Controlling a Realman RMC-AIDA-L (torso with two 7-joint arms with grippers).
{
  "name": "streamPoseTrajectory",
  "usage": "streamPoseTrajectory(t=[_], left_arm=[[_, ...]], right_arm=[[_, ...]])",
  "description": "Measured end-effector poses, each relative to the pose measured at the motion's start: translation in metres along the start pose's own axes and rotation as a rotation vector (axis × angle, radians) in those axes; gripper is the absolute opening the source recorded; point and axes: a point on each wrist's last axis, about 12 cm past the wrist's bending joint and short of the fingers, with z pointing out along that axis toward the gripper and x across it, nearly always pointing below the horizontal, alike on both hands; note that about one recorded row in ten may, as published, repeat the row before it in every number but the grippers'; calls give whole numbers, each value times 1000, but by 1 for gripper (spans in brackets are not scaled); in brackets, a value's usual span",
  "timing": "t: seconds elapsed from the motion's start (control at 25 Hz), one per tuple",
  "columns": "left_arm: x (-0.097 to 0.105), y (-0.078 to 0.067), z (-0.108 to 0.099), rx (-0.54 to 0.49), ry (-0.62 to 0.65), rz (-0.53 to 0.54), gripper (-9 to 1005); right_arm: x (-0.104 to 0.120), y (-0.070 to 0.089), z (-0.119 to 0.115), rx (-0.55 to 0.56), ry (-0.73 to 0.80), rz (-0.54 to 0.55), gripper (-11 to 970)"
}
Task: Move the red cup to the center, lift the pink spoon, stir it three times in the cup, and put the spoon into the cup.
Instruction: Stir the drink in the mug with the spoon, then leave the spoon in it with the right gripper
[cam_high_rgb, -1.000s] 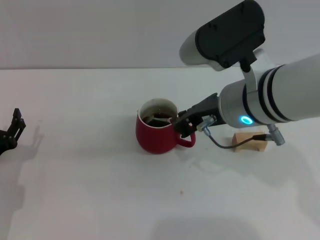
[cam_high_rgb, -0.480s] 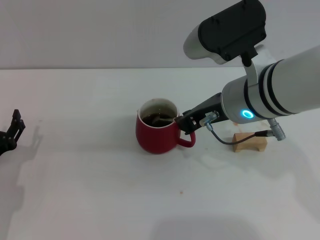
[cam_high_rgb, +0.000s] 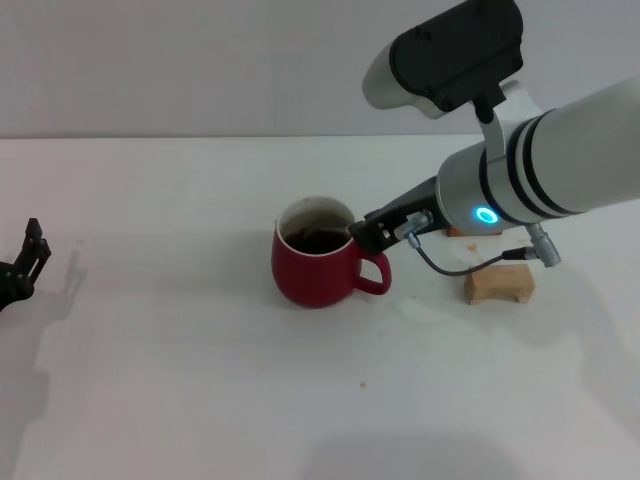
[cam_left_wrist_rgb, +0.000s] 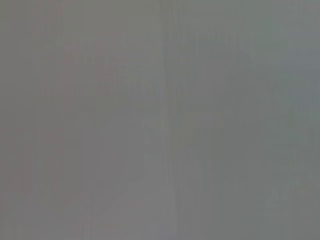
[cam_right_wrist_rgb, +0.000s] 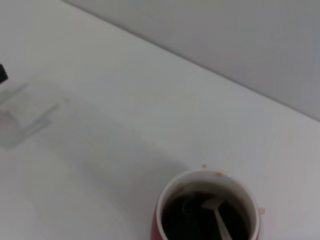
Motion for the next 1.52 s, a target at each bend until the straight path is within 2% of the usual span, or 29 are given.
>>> streamPoseTrajectory(t=[0.52,0.68,0.84,1.12,1.52], left_arm=[[0,2,1,-1,3,8,859],[1,2,1,0,8,9,859],[1,1,2,5,11,8,859],[1,-1,3,11,13,6,859],[0,-2,4,10,11,5,859]], right_arm=[[3,-4,1,7,7,16,156],[3,0,0,-1,12,6,156],[2,11,1,-35,13,-12,156],[-6,15,3,-41,-11,-26,156],[-6,4,6,-15,-2,-14,155]])
